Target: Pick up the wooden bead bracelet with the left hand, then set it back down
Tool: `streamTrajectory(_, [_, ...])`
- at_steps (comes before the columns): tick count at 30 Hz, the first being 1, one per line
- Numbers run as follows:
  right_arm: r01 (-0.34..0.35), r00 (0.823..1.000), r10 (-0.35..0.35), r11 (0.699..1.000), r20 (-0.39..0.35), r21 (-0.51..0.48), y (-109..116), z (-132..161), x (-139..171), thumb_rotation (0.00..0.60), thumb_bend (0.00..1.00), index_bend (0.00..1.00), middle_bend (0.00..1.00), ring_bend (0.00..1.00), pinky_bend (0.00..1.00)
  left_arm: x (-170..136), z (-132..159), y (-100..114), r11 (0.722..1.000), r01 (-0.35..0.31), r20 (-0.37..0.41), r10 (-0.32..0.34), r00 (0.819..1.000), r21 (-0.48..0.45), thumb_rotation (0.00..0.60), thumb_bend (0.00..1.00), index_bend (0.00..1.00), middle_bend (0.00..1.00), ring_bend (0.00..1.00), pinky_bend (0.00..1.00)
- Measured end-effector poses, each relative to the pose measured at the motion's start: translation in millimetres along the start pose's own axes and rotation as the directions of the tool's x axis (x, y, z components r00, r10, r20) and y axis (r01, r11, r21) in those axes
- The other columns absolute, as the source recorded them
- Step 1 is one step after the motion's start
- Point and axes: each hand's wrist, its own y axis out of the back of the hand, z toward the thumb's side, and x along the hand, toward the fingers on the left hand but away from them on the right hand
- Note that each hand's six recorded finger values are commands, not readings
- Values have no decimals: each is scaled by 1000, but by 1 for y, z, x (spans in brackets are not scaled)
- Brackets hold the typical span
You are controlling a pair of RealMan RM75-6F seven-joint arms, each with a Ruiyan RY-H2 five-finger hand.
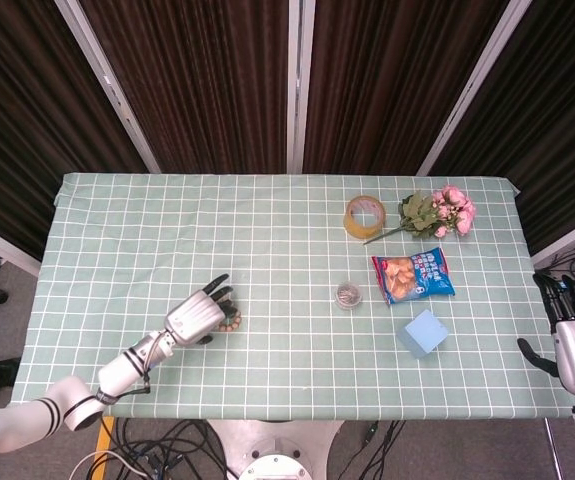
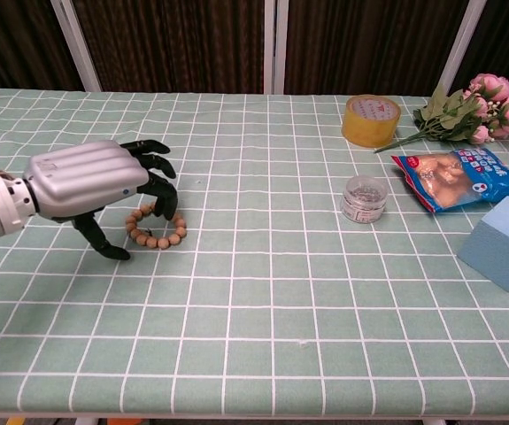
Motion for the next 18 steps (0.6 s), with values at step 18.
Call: streamTrajectory(18, [-3,1000,3,1000,8,-17,-1,-3,2,600,106,0,107,0,0,4,-8,-16,999,43,-28,-42,999,11,600,278,486,479,164,63])
